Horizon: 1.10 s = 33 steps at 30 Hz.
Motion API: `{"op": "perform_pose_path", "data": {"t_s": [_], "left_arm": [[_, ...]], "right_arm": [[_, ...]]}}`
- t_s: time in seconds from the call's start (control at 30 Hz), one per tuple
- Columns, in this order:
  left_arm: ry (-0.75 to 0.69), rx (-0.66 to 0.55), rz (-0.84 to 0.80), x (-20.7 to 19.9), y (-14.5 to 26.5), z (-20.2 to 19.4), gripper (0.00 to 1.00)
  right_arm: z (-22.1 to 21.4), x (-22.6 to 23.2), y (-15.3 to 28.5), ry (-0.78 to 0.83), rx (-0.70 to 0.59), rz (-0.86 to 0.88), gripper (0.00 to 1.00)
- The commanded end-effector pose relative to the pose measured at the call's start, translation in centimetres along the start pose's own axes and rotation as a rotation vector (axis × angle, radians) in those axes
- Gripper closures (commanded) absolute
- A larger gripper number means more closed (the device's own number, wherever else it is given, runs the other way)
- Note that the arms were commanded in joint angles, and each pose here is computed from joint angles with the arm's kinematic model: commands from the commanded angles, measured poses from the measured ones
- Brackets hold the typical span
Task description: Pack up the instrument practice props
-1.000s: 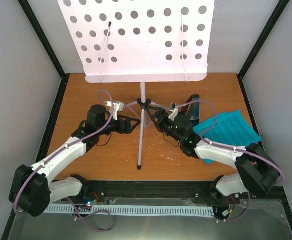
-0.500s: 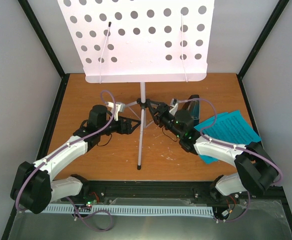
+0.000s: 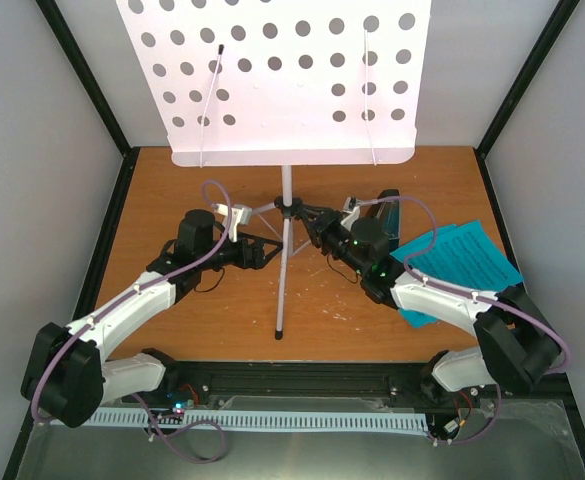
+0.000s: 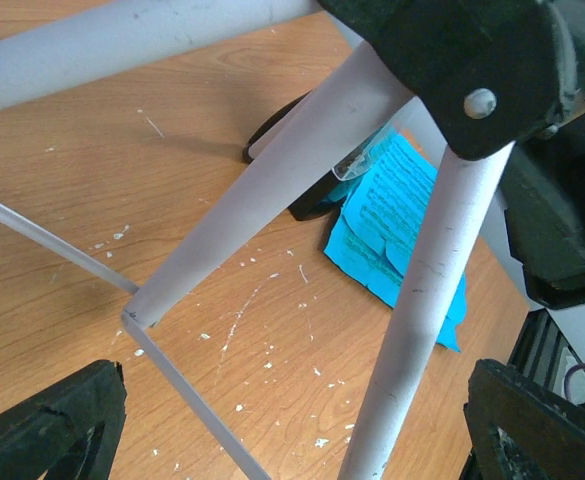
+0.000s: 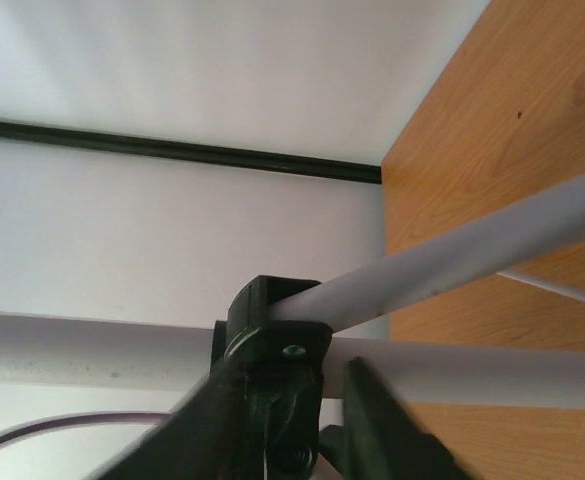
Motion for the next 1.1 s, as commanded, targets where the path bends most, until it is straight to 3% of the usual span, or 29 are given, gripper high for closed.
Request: {"op": "perform_pose_path", "data": {"t_s": [0.0, 0.03, 0.07, 0.17, 0.37, 0.5, 0.67, 0.83, 1.07], "left_arm": [[-0.051, -0.043, -0.064, -1.0, 0.2, 1.6, 0.07], [-0.054, -0.044, -0.073, -1.1, 0.2, 1.6, 0.07], [-0.059, -0.048, -0.082, -1.2, 0.2, 1.6, 0.07], [-0.073, -0.057, -0.109, -1.6, 0.4, 1.7, 0.08], [-0.088, -0.050, -0.148, -1.9, 0.3, 1.6, 0.22], [-0.078, -0.050, -0.174, -2.0, 0.0, 1.7, 0.30], [-0.067, -0.057, -0.166, -2.0, 0.1, 1.6, 0.34], [-0.065, -0.052, -0.140, -2.0, 0.1, 1.6, 0.37], [-0.043, -0.030, -0.163, -1.8, -0.7, 1.3, 0.41]], "right_arm": [[0.5, 0.7, 1.1, 0.092, -0.044, -0.019, 0.54], [0.7, 0.7, 1.5, 0.116, -0.056, -0.034, 0.39], [0.8, 0.7, 2.0, 0.153, -0.070, -0.045, 0.32], [3.0, 1.8, 4.5, 0.224, -0.132, -0.020, 0.26], [6.1, 6.8, 7.4, 0.524, -0.135, 0.160, 0.30], [5.0, 10.9, 5.9, 0.759, 0.009, 0.371, 0.30], [3.6, 13.9, 3.4, 0.925, 0.181, 0.639, 0.31], [3.3, 15.3, -0.1, 1.026, 0.305, 0.664, 0.34], [2.1, 15.8, -1.3, 1.097, 0.392, 0.673, 0.37]]}}
Point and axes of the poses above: each gripper's point midway between its finger pads, its own y axis back along the fingers, its own x axis along the line the jaws close on, z = x × y, the point moved 7 cm from there along y, back along the fingers, and after that the axes turned 7 degrees about -y, right-handed, at the moved point
